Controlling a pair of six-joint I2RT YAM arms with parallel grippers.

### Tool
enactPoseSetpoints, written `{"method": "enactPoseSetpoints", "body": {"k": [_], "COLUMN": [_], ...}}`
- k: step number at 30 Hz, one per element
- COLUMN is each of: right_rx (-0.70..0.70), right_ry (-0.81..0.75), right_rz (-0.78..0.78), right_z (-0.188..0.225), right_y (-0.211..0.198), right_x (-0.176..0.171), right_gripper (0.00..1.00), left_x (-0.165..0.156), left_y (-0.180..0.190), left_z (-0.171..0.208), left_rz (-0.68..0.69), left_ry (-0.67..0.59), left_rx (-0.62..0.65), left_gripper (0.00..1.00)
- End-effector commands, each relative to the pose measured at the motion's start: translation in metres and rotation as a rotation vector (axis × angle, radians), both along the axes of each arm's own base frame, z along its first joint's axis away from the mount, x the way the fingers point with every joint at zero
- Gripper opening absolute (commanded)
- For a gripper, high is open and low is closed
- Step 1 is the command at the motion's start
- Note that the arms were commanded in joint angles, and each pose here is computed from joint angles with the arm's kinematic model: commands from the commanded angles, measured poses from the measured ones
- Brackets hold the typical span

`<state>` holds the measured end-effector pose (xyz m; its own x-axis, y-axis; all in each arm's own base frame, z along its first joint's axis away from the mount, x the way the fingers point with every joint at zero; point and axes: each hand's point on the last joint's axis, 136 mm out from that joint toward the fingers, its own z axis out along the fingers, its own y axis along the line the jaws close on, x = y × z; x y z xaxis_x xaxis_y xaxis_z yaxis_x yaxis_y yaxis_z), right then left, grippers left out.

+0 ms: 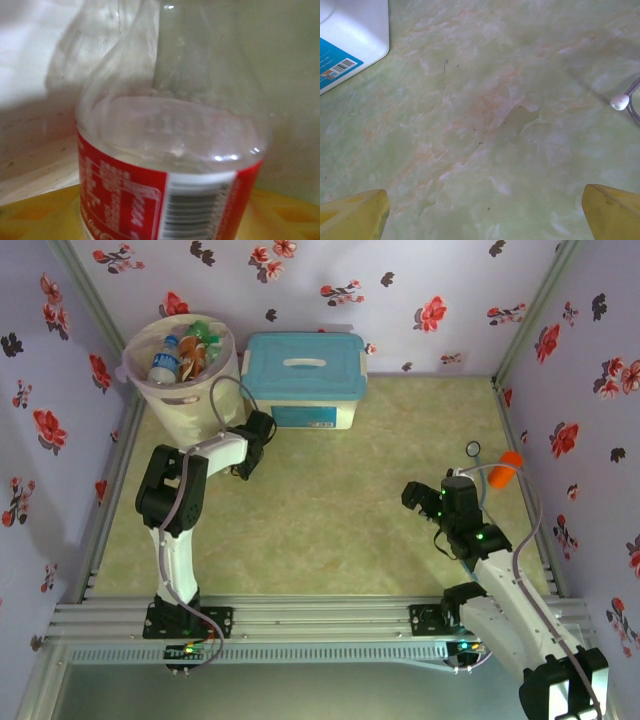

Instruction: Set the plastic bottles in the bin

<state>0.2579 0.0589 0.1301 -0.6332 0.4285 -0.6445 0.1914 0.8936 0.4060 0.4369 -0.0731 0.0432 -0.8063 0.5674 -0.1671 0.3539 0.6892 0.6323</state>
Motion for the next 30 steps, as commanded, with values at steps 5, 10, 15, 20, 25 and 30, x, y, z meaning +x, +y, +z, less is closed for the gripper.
{"method": "enactPoseSetpoints", "body": {"k": [5, 10, 15, 20, 25, 30], "right_rx": [-0.002, 0.009, 0.007, 0.008, 0.008, 0.013], "right_ry": [-0.008, -0.009, -0.007, -0.006, -0.003, 0.001], "right_rz": [-0.008, -0.004, -0.008, -0.011, -0.012, -0.011], "right_z": [-0.001, 0.000, -0.001, -0.001, -0.003, -0.009], "right_y": [-0.002, 0.001, 0.000, 0.000, 0.000, 0.001], "right_x": [0.004, 0.006, 0.005, 0.006, 0.007, 0.008], "right_gripper": [0.99, 0.99, 0.99, 0.99, 0.99, 0.99], "left_x": [-0.013, -0.021, -0.031, -0.041, -0.047, -0.041], "left_y": [-0.016, -0.030, -0.063, -0.096, -0.092, -0.030], "left_z": [0.022, 0.046, 0.094, 0.176, 0.278, 0.361], "left_rz": [0.005, -0.008, -0.050, -0.107, -0.132, 0.001], "left_ry": [-0.011, -0.034, -0.075, -0.187, -0.412, -0.643], "left_rx": [-0.059, -0.098, -0.223, -0.485, -0.693, -0.934], "left_gripper": [0.62, 0.57, 0.53, 0.48, 0.36, 0.21]}}
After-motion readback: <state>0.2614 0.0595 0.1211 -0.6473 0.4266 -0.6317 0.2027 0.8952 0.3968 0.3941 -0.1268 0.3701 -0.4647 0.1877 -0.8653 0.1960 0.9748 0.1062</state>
